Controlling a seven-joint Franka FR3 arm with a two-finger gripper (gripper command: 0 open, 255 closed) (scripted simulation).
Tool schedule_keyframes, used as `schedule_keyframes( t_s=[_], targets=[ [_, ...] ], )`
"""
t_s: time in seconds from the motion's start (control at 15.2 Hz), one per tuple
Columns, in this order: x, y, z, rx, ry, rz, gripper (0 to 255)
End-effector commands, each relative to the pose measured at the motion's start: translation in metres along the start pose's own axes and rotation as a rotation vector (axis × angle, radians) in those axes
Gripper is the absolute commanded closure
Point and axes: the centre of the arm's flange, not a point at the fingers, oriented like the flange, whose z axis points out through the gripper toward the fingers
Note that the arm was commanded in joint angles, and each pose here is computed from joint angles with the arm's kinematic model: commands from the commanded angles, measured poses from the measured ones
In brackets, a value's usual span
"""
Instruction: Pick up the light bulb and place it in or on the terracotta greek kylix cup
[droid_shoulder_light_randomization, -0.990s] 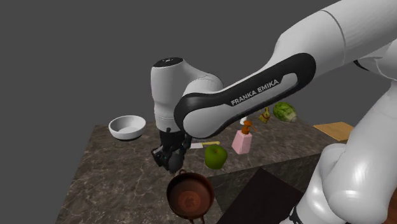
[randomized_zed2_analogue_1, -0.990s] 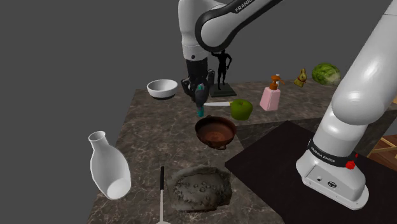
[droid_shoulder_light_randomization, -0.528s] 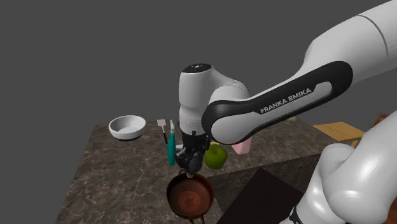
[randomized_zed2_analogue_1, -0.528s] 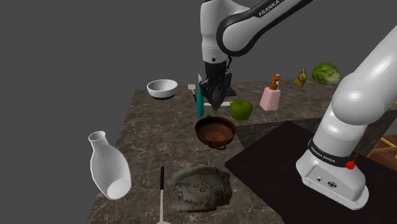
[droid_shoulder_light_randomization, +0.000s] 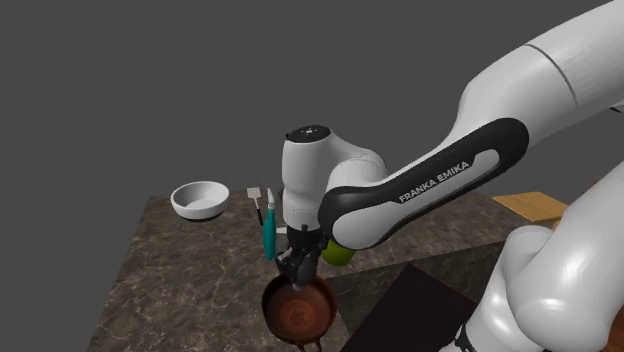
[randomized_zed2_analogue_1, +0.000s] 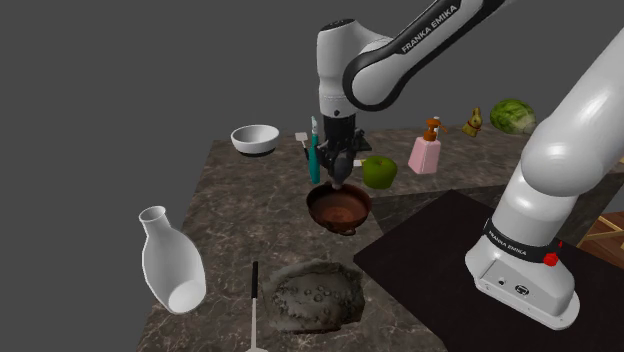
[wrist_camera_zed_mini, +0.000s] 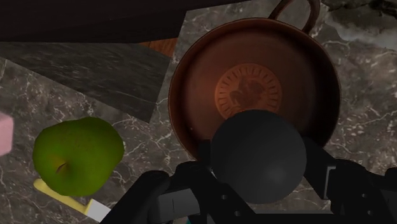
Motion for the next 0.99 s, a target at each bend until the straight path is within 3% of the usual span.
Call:
schedule_keyframes(
  t_s=[0.0,0.33,0.86,0.92],
  targets=[
    [0.0,-0.002,0.01,0.0,0.001,0.0,255],
    [-0.001,-0.006,0.039,0.0,0.001,0.0,255],
    [-0.001,-0.006,0.039,0.0,0.001,0.0,255],
    [-0.001,-0.006,0.039,0.0,0.001,0.0,0]
  ],
)
